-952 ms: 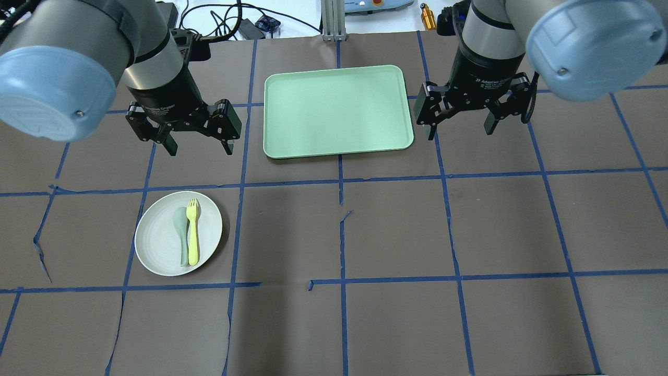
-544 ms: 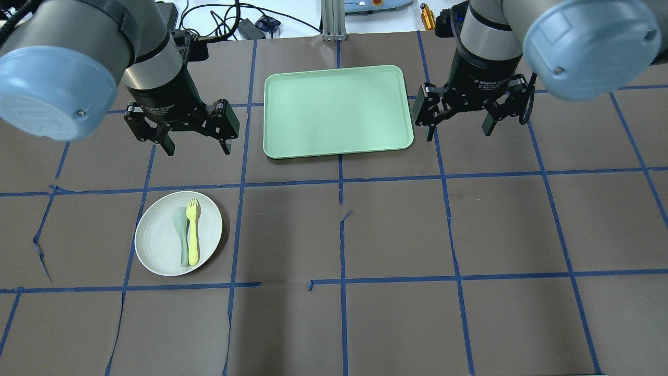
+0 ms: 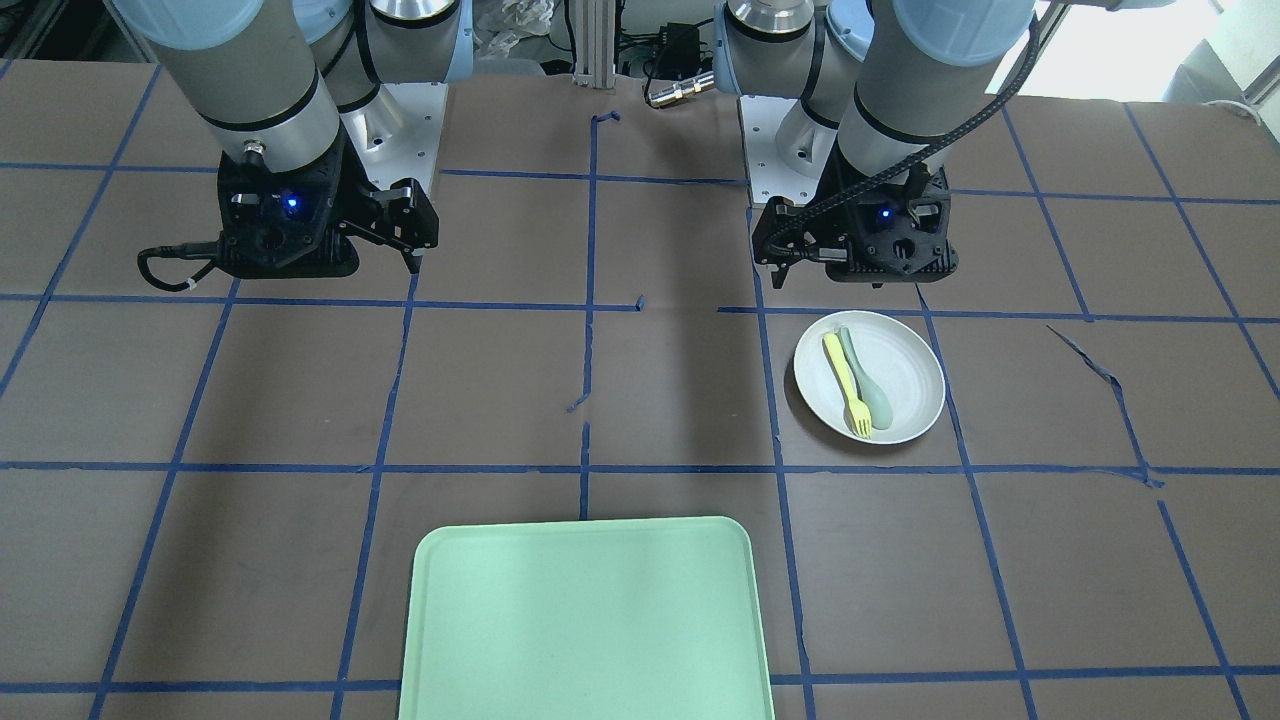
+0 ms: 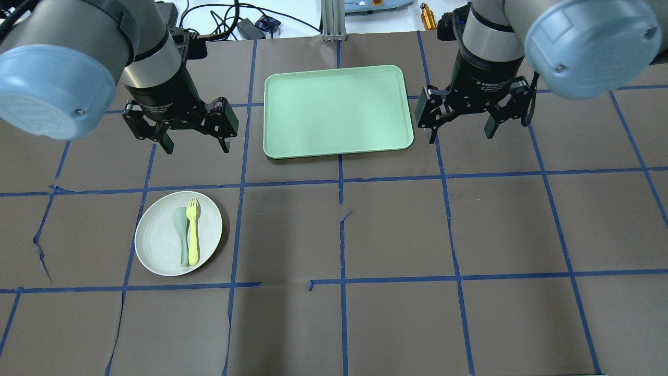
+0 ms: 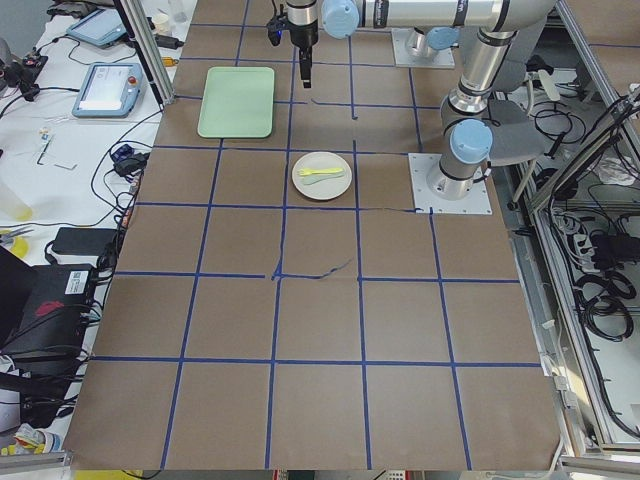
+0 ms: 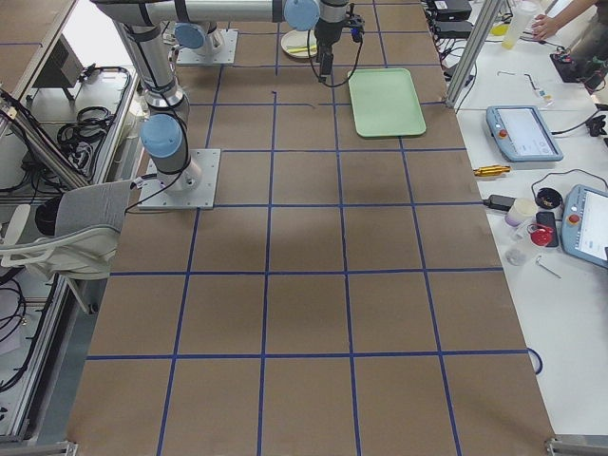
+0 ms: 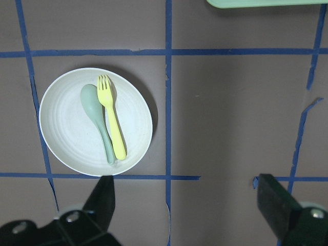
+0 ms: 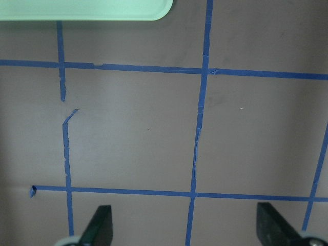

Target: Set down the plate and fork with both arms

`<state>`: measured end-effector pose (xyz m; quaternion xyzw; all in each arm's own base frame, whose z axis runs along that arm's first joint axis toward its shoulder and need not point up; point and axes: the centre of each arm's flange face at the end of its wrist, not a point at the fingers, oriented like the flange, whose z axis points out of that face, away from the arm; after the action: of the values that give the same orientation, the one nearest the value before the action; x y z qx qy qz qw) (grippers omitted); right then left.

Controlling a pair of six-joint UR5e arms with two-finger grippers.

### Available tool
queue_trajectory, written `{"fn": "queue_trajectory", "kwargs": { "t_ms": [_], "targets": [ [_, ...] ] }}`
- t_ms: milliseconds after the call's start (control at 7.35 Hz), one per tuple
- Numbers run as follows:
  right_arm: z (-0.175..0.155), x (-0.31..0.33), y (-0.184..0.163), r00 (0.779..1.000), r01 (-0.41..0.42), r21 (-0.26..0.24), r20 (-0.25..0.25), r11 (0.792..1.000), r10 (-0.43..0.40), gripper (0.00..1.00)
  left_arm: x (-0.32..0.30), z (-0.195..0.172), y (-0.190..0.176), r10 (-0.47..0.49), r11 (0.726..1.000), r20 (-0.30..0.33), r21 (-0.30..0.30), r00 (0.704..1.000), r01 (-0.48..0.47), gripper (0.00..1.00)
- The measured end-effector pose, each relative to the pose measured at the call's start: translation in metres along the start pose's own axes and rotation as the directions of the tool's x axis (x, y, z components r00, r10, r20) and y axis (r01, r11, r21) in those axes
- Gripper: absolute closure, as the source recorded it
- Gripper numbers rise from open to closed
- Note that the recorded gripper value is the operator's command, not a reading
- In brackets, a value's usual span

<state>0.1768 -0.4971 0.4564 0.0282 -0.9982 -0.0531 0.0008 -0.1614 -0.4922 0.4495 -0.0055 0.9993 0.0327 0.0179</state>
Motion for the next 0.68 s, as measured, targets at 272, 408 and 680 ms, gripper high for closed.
{"fn": "queue_trajectory", "kwargs": {
  "t_ms": [272,408,680],
  "targets": [
    [0.0043,-0.0004,-0.0038,1.000,-0.007,-0.007,0.006,1.000,0.007,0.00,0.0004,-0.0012,0.0002,0.000,1.000,-0.003,0.004,1.000,0.000,0.00],
    [0.0049,-0.0007,-0.0046,1.000,-0.007,-0.006,0.008,1.000,0.007,0.00,0.0005,-0.0010,0.0004,0.001,1.000,-0.003,0.005,1.000,-0.001,0.00],
    [0.0075,-0.0010,-0.0068,1.000,-0.007,-0.008,0.010,1.000,0.007,0.00,0.0007,0.0019,-0.0001,0.000,1.000,0.001,-0.002,1.000,0.000,0.00]
  ]
}}
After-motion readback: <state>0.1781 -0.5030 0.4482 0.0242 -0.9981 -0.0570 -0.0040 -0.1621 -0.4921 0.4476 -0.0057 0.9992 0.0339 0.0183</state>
